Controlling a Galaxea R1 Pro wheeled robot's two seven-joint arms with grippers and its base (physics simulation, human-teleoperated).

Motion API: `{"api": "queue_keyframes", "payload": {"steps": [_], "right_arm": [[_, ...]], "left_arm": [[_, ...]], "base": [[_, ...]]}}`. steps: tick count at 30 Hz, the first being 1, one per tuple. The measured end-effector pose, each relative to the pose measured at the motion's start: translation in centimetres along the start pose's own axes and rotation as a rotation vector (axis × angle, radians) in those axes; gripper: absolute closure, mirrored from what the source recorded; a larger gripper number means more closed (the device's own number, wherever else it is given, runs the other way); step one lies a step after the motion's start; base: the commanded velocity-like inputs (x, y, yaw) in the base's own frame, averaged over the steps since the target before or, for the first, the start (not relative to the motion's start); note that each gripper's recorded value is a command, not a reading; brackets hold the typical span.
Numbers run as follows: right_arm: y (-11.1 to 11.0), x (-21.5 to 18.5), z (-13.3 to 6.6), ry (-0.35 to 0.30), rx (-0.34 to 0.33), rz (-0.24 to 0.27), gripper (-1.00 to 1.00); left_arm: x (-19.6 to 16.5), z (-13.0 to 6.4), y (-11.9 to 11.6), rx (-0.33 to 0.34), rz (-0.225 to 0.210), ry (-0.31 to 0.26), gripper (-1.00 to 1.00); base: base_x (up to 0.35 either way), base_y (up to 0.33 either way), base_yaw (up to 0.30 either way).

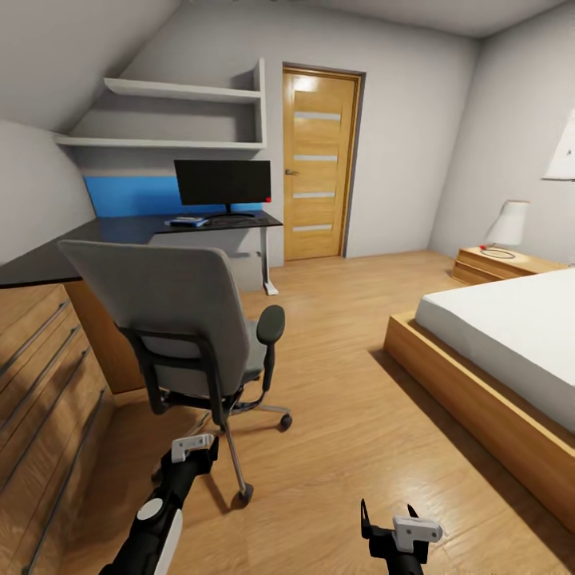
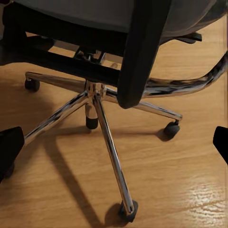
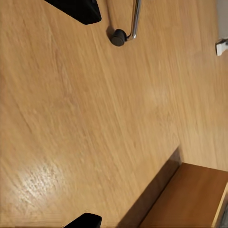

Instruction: In the bedroom, organize the workspace by keeping the computer under the desk, ensuring the monitor is on the desk, placing the keyboard on the desk next to the monitor, placing the mouse on the desk next to the keyboard, moving the folder from the swivel chair onto the desk next to the mouse, stacking the notebook on top of the folder with the pen on top of the notebook, and positioning the swivel chair next to the desk.

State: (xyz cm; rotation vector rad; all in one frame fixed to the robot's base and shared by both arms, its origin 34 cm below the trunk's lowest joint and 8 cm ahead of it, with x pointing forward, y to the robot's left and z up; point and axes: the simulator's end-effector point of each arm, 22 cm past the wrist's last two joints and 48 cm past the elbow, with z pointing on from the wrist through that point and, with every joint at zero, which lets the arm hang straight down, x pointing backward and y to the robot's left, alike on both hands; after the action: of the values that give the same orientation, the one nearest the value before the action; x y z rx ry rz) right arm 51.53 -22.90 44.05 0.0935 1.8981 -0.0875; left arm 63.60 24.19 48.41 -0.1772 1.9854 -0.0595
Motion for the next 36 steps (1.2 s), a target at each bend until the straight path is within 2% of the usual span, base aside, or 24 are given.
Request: {"api": "queue_keyframes", "payload": {"steps": [12, 36], "right_arm": [[-0.09, -0.6, 0.02, -0.015, 0.001, 0.001, -1.0], [-0.23, 0.13, -0.14, -0.005, 0.003, -0.007, -1.0]], "left_arm": [[-0.69, -0.15, 0.07, 0.0, 0.001, -0.015, -1.0], [-0.7, -0.18, 0.09, 0.0, 0.002, -0.015, -1.0]], "base": [[0.0, 0.0, -0.133], [0.006, -0.015, -0.009]]}}
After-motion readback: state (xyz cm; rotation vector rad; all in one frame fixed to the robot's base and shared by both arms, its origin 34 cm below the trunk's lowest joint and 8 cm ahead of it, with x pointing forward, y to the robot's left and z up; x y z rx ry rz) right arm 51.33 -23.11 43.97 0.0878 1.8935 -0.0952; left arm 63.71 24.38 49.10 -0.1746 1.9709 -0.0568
